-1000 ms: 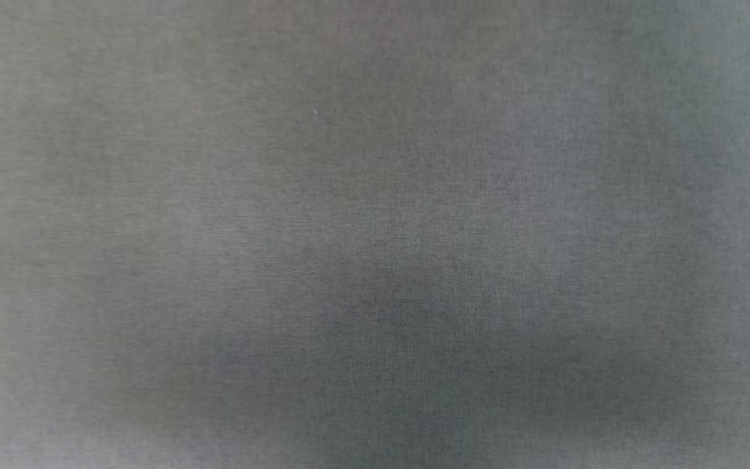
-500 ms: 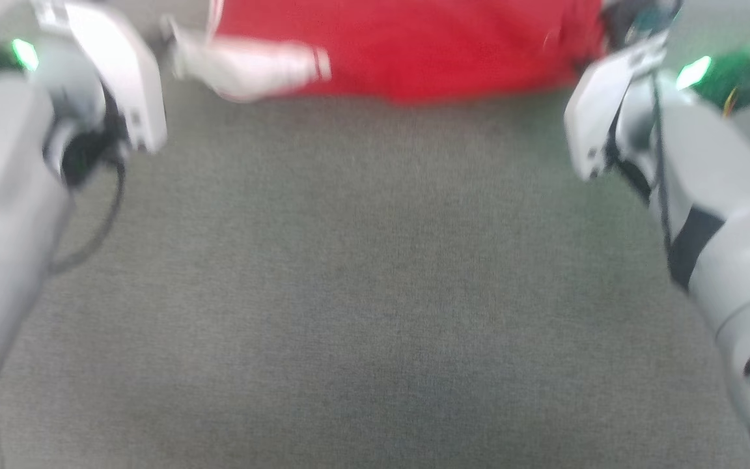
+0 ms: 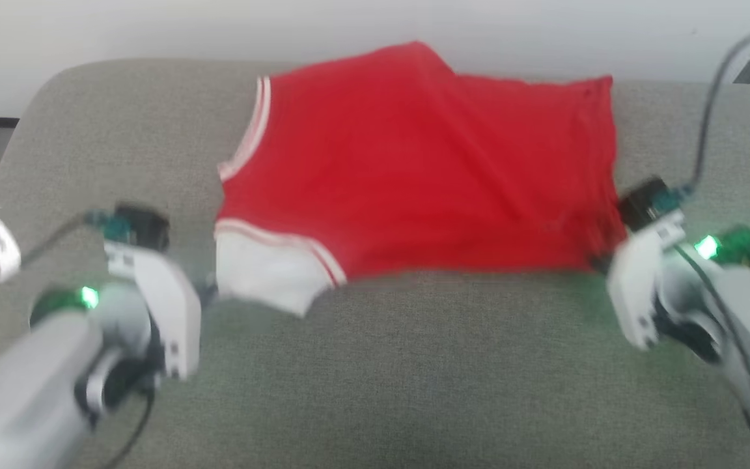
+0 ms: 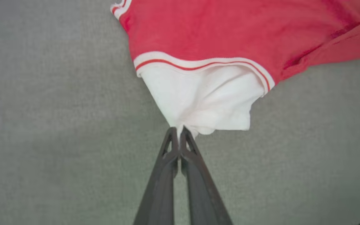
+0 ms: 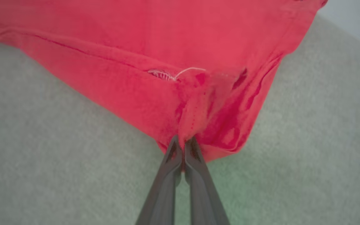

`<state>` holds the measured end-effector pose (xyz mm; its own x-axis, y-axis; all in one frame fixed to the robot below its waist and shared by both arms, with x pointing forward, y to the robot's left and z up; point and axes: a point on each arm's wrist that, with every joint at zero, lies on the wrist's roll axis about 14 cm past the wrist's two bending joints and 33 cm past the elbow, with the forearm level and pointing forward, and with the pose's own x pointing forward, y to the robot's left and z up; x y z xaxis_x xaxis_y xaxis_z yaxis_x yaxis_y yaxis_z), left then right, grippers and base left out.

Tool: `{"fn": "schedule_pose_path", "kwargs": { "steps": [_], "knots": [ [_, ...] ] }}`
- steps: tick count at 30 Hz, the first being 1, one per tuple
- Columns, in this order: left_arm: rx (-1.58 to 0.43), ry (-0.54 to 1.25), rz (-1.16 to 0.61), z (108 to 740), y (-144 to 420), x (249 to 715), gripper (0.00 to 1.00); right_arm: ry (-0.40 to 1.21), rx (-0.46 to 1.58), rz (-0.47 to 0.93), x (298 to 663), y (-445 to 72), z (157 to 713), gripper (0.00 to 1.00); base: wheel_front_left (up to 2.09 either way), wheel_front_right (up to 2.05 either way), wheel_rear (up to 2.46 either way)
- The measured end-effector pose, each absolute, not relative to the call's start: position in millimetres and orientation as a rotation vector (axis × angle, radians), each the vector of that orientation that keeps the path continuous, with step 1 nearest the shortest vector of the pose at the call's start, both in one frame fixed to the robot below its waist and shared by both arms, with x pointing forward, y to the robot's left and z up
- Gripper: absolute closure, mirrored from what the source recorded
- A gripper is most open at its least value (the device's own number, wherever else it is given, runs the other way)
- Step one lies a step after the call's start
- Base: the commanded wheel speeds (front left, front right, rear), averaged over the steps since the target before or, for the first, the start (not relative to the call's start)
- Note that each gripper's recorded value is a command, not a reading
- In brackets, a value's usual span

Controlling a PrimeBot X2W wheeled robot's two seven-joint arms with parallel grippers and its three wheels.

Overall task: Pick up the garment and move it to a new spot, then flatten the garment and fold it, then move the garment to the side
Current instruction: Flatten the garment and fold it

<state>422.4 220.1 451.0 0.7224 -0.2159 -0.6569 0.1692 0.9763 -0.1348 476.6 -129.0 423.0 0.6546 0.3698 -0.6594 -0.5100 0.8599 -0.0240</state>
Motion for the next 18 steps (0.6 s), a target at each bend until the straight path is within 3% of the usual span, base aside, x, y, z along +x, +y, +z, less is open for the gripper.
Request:
{"fn": "schedule_pose_path", "kwargs": {
  "steps": [5,18],
  "knots": [
    [-0.089,0.815,-0.212,439,211,375,1.0,0.763,-0.205,0.599,433,-138,416,1.0,0.0,0.0,0.0],
    [-0.152,1.074,-0.243,414,180,277,1.0,0.909,-0.117,0.638,361,-171,398,1.0,0.0,0.0,0.0]
  ]
}}
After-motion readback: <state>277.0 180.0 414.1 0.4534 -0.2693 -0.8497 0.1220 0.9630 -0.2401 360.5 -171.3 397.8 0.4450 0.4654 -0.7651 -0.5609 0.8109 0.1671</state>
